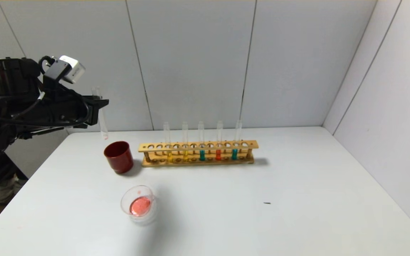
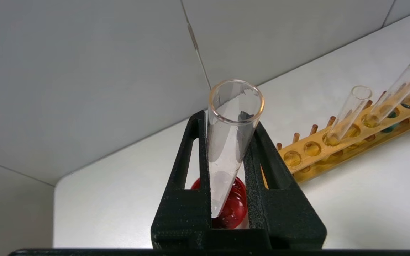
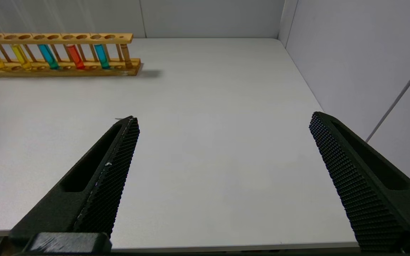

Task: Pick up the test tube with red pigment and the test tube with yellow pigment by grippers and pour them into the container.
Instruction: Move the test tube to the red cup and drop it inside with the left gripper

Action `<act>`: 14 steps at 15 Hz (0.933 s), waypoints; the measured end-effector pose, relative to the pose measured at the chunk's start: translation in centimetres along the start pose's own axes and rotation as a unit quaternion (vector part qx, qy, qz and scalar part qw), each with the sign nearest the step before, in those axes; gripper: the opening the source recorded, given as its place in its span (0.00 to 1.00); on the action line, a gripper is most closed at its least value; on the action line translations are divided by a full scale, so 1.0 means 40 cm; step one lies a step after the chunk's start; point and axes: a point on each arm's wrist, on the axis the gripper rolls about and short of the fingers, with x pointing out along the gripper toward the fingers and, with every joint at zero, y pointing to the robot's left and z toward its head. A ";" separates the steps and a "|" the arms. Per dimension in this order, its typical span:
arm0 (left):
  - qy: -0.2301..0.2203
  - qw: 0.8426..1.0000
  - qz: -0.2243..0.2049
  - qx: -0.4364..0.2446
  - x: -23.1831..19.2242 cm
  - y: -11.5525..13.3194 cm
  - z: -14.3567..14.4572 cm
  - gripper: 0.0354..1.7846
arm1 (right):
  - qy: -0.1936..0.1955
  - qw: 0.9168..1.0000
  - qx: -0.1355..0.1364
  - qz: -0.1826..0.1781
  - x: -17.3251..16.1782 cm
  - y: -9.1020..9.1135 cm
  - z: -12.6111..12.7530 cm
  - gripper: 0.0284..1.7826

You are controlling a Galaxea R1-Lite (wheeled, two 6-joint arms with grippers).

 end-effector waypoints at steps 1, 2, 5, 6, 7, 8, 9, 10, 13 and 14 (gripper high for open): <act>0.007 1.000 0.001 -0.008 0.007 0.006 -0.010 0.16 | 0.000 1.000 0.000 0.000 0.000 0.000 0.000 0.98; 0.012 1.000 0.001 -0.011 0.015 0.009 -0.019 0.16 | 0.000 1.000 0.000 0.000 0.000 0.000 0.000 0.98; 0.022 0.999 -0.020 -0.017 0.042 0.010 -0.045 0.16 | 0.000 1.000 0.000 0.000 0.000 0.000 0.000 0.98; 0.026 0.999 -0.021 -0.019 0.053 0.012 -0.055 0.16 | 0.000 1.000 0.000 0.000 0.000 0.000 0.000 0.98; 0.031 0.999 -0.022 -0.021 0.062 0.014 -0.065 0.16 | 0.000 1.000 0.000 0.000 0.000 0.000 0.000 0.98; 0.037 0.999 -0.023 -0.023 0.071 0.016 -0.077 0.16 | 0.000 1.000 0.000 0.000 0.000 0.000 0.000 0.98; 0.046 0.998 -0.022 -0.026 0.081 0.020 -0.092 0.16 | 0.000 1.000 0.000 0.000 0.000 0.000 0.000 0.98; 0.052 0.998 -0.021 -0.029 0.091 0.025 -0.104 0.16 | 0.000 1.000 0.000 0.000 0.000 0.000 0.000 0.98; 0.061 0.997 -0.019 -0.033 0.119 0.035 -0.135 0.16 | 0.000 1.000 0.000 0.000 0.000 0.000 0.000 0.98; 0.064 0.997 -0.021 -0.034 0.128 0.035 -0.145 0.16 | 0.000 1.000 0.000 0.000 0.000 0.000 0.000 0.98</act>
